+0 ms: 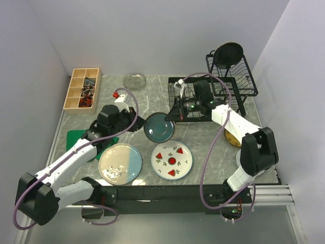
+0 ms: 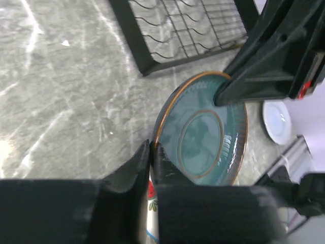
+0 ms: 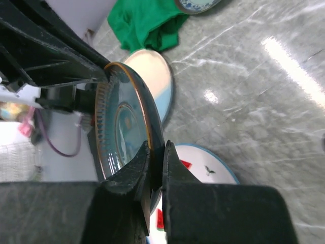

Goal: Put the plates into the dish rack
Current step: Pass the plate from the left arm to the right, then insert the plate into the dish rack

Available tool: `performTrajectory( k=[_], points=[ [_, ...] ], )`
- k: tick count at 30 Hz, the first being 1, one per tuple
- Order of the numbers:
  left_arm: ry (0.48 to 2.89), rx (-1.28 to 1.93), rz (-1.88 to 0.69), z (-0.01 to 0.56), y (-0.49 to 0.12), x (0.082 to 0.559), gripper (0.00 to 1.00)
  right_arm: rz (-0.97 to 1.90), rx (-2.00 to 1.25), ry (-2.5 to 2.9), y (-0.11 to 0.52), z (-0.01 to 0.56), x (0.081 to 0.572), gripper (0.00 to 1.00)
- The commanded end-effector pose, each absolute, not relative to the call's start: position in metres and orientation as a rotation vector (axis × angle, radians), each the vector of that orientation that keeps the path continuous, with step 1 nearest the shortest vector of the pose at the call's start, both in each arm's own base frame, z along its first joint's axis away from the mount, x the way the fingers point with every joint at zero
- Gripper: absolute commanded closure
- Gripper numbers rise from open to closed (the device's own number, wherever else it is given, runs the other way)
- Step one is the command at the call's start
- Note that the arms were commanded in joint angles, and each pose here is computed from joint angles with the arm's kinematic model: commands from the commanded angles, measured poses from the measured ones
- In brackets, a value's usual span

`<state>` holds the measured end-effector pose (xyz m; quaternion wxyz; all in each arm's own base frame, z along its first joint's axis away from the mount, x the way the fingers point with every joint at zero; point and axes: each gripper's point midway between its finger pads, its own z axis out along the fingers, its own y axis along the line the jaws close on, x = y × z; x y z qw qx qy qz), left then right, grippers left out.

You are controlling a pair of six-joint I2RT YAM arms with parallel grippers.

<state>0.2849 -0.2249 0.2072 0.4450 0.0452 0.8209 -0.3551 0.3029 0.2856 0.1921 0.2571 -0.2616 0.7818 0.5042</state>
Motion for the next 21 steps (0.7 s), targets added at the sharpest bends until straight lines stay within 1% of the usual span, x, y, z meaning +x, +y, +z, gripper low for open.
performTrajectory(
  k=[1, 2, 3, 4, 5, 6, 7, 8, 9, 10, 11, 12, 16, 17, 20, 21],
  points=[
    [1.830, 0.191, -1.006, 0.271, -0.235, 0.295, 0.56, 1.176, -0.992, 1.874, 0.278, 0.268, 0.299, 1.00],
    [1.833, 0.220, -0.992, 0.270, -0.234, 0.295, 0.47, 1.079, -1.051, 1.869, 0.269, 0.270, 0.299, 1.00],
    [1.824, 0.229, -0.981, 0.275, -0.230, 0.299, 0.39, 0.974, -1.079, 1.791, 0.263, 0.301, 0.307, 1.00],
    [1.827, 0.241, -0.974, 0.275, -0.228, 0.299, 0.28, 0.847, -1.075, 1.844, 0.248, 0.301, 0.313, 1.00],
    [1.821, 0.254, -0.953, 0.276, -0.225, 0.302, 0.23, 0.743, -1.130, 1.794, 0.241, 0.312, 0.320, 1.00],
    [1.805, 0.245, -0.939, 0.279, -0.220, 0.306, 0.19, 0.653, -1.132, 1.736, 0.235, 0.341, 0.329, 1.00],
    [1.790, 0.230, -0.923, 0.282, -0.216, 0.310, 0.12, 0.565, -1.138, 1.785, 0.221, 0.343, 0.330, 1.00],
    [1.780, 0.212, -0.915, 0.284, -0.214, 0.313, 0.09, 0.476, -1.181, 1.752, 0.214, 0.353, 0.336, 1.00],
    [1.752, 0.202, -0.911, 0.290, -0.213, 0.318, 0.08, 0.398, -1.179, 1.702, 0.208, 0.379, 0.342, 1.00],
    [1.743, 0.196, -0.902, 0.292, -0.212, 0.322, 0.06, 0.339, -1.176, 1.689, 0.201, 0.390, 0.345, 1.00],
    [1.743, 0.171, -0.889, 0.292, -0.211, 0.327, 0.05, 0.218, -1.161, 1.643, 0.187, 0.416, 0.349, 1.00],
    [1.749, 0.159, -0.879, 0.292, -0.211, 0.332, 0.04, 0.157, -1.155, 1.610, 0.181, 0.430, 0.351, 1.00],
    [1.778, 0.115, -0.784, 0.295, -0.199, 0.343, 0.00, -0.164, -1.012, 1.386, 0.142, 0.519, 0.360, 1.00],
    [1.761, 0.122, -0.736, 0.299, -0.194, 0.346, 0.00, -0.272, -1.059, 1.337, 0.131, 0.525, 0.364, 1.00],
    [1.665, 0.117, -0.622, 0.320, -0.178, 0.355, 0.01, -0.459, -1.117, 1.239, 0.106, 0.547, 0.367, 1.00],
    [1.638, 0.107, -0.588, 0.322, -0.171, 0.354, 0.01, -0.492, -1.116, 1.266, 0.093, 0.544, 0.381, 1.00]
  ],
)
